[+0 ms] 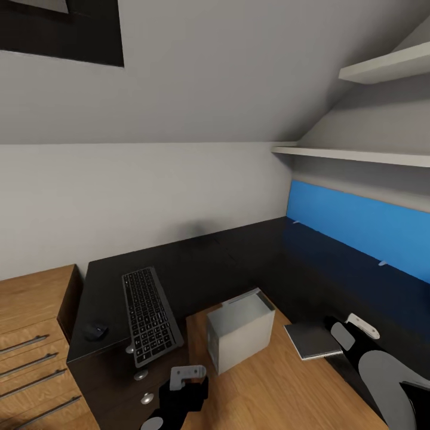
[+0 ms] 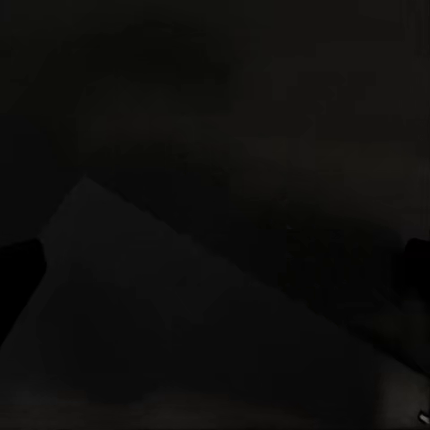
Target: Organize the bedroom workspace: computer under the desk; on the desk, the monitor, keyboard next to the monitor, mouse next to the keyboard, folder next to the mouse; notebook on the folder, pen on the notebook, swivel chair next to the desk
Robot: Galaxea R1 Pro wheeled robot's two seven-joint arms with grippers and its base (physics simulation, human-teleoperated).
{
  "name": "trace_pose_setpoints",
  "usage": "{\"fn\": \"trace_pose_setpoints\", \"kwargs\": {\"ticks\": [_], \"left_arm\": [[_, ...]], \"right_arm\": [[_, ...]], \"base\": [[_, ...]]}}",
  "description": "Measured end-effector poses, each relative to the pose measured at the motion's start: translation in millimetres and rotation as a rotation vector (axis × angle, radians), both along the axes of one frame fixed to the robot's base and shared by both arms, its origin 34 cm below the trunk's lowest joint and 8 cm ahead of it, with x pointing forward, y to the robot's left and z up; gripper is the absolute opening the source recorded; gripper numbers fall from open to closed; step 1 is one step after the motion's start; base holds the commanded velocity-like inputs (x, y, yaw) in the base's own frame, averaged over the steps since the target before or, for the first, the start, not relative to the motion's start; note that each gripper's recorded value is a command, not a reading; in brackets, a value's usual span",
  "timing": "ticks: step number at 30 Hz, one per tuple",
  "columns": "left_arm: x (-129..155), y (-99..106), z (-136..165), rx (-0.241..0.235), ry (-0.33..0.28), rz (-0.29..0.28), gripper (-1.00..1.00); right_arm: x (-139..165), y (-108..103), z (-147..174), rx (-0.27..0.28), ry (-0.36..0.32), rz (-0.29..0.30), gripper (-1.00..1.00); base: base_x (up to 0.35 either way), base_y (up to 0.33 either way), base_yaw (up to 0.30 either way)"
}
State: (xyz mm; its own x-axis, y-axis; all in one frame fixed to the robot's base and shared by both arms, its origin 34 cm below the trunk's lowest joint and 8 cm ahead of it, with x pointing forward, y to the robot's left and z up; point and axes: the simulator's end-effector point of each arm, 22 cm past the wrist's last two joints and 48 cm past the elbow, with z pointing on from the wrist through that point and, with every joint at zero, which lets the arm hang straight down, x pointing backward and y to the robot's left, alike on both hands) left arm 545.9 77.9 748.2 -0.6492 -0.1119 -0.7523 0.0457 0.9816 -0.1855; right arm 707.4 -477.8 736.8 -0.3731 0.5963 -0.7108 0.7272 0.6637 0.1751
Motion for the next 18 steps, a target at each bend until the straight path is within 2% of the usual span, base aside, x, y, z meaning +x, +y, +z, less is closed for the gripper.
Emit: {"fn": "trace_pose_setpoints", "kwargs": {"ticks": [18], "left_arm": [[-0.8, -3.3, 0.4, -0.004, -0.001, -0.008, 1.0]], "right_arm": [[-0.9, -1.6, -0.2, 0.002, -0.005, -0.009, 1.0]], "base": [[0.0, 0.0, 0.0]]}}
